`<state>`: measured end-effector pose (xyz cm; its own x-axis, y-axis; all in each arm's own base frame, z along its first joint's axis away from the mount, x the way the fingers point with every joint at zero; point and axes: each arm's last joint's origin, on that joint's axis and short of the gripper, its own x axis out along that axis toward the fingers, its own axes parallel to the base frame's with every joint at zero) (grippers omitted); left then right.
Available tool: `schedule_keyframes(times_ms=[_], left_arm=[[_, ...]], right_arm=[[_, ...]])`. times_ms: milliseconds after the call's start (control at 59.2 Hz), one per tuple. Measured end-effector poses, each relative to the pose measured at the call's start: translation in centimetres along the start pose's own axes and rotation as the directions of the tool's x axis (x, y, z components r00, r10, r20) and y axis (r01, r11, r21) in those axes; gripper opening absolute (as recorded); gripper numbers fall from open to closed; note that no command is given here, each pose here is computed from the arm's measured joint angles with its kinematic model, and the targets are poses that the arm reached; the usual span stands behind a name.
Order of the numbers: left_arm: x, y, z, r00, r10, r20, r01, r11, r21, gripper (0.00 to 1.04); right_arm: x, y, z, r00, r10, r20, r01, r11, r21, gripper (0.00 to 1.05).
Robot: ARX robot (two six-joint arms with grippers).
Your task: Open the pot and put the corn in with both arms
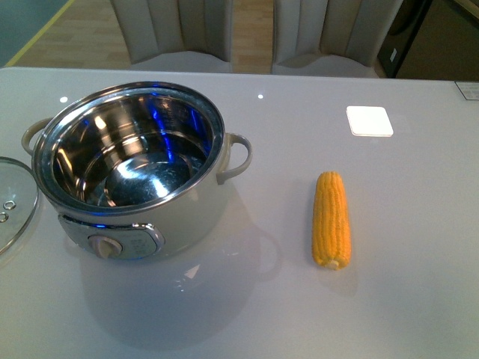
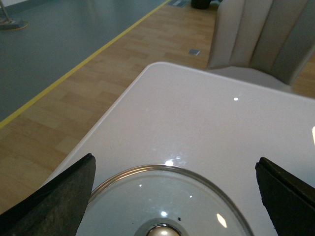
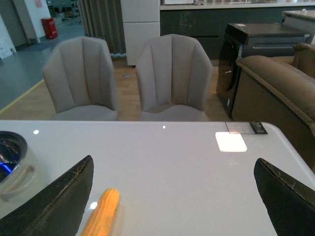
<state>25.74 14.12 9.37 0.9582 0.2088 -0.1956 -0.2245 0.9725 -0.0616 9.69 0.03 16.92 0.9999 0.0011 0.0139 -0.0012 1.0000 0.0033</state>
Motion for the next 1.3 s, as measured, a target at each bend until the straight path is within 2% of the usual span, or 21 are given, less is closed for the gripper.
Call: schedule_keyframes(times_ms=[186, 338, 439, 489, 540, 928, 1300], left_arm=[[-4.6, -1.6, 2.7, 0.998, -0.058, -0.01, 0.058, 0.997, -0.045, 0.98], [-7.5, -3.0, 5.3, 0.998, -0.049, 0.04, 0.051, 0.997, -0.054, 0.98], [-8.1, -3.3, 5.9, 0.995, -0.063, 0.072, 0.066, 0.997, -0.044, 0.97], [-8.7, -4.0, 5.3, 0.975, -0.168, 0.145, 0.165, 0.986, 0.031, 0.84], [-9.5, -5.1, 4.7, 0.966, -0.205, 0.157, 0.197, 0.978, 0.061, 0.73], [-13.7, -8.9, 3.7, 0.964, -0.211, 0.161, 0.199, 0.976, 0.085, 0.03], [-16.0, -10.2, 3.7, 0.96, -0.217, 0.178, 0.203, 0.975, 0.093, 0.03]], right_arm=[[0.0, 0.0, 0.0, 1.0, 0.0, 0.0, 0.0, 1.0, 0.0, 0.96], [0.0, 0.0, 0.0, 1.0, 0.0, 0.0, 0.0, 1.0, 0.0, 0.96], [0.0, 0.0, 0.0, 1.0, 0.0, 0.0, 0.0, 1.0, 0.0, 0.96], [0.0, 0.0, 0.0, 1.0, -0.001, 0.0, 0.001, 1.0, 0.0, 0.96], [0.0, 0.0, 0.0, 1.0, 0.001, 0.0, -0.001, 1.0, 0.0, 0.96], [0.0, 0.0, 0.0, 1.0, 0.002, 0.0, -0.002, 1.0, 0.0, 0.96], [0.0, 0.0, 0.0, 1.0, 0.002, 0.0, -0.002, 1.0, 0.0, 0.96]])
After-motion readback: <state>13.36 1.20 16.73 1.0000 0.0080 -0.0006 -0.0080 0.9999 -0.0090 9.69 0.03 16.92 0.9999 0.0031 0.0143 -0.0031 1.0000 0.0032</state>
